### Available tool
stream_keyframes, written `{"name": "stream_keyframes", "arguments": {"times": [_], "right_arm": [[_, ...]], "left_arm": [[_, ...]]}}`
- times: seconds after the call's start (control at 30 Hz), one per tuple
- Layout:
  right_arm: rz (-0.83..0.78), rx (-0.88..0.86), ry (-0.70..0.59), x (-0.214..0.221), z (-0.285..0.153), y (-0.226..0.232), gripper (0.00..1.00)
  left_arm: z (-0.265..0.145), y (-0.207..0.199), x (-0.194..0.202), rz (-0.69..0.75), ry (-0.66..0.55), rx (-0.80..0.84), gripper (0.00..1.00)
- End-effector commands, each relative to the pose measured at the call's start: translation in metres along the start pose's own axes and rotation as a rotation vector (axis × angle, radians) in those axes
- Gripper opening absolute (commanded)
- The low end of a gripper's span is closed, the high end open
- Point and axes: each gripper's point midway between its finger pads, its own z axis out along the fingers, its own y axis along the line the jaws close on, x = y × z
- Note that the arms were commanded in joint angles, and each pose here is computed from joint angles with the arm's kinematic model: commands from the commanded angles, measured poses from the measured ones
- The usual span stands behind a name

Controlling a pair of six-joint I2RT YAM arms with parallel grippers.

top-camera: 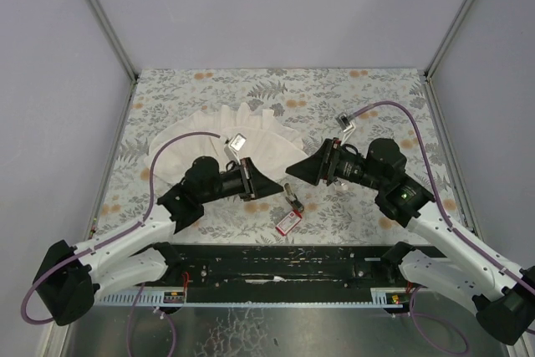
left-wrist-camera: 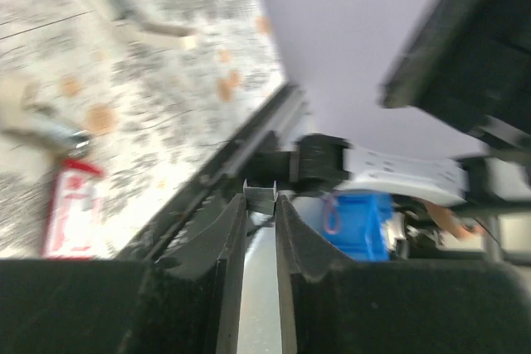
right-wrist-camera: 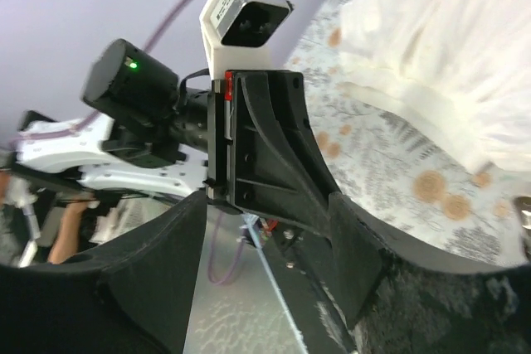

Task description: Load the staples into the stapler

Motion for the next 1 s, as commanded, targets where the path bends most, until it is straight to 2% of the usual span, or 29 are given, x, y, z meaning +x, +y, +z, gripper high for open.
{"name": "stream_keyframes", "arguments": {"times": [0.0,0.07,0.13,0.33,0.53,0.8,0.97], "right_arm": [[-0.107,0.119,-0.017,-0.001,-0.006,-0.024,0.67],[-0.143,0.158,-0.008,0.001,-0.009,-0.033,0.67],[-0.162,0.193,0.002,0.004,-0.012,-0.041,0.67],[-0.205,0.256,0.043,0.014,-0.018,-0.058,0.66],[-0.219,0.262,0.058,0.021,-0.022,-0.063,0.66],[-0.224,0.263,0.064,0.025,-0.023,-0.067,0.66],[-0.236,0.272,0.059,0.024,-0.024,-0.069,0.66]], "left_arm": [[-0.011,0.085,0.022,0.065,0.082,-0.41,0.1],[-0.021,0.123,0.035,0.079,0.117,-0.604,0.1],[-0.026,0.142,0.048,0.093,0.155,-0.716,0.1],[-0.034,0.182,0.074,0.124,0.251,-0.963,0.09],[-0.04,0.198,0.081,0.167,0.312,-1.09,0.09],[-0.034,0.212,0.097,0.195,0.412,-1.139,0.11],[-0.034,0.216,0.103,0.196,0.439,-1.149,0.2]]}}
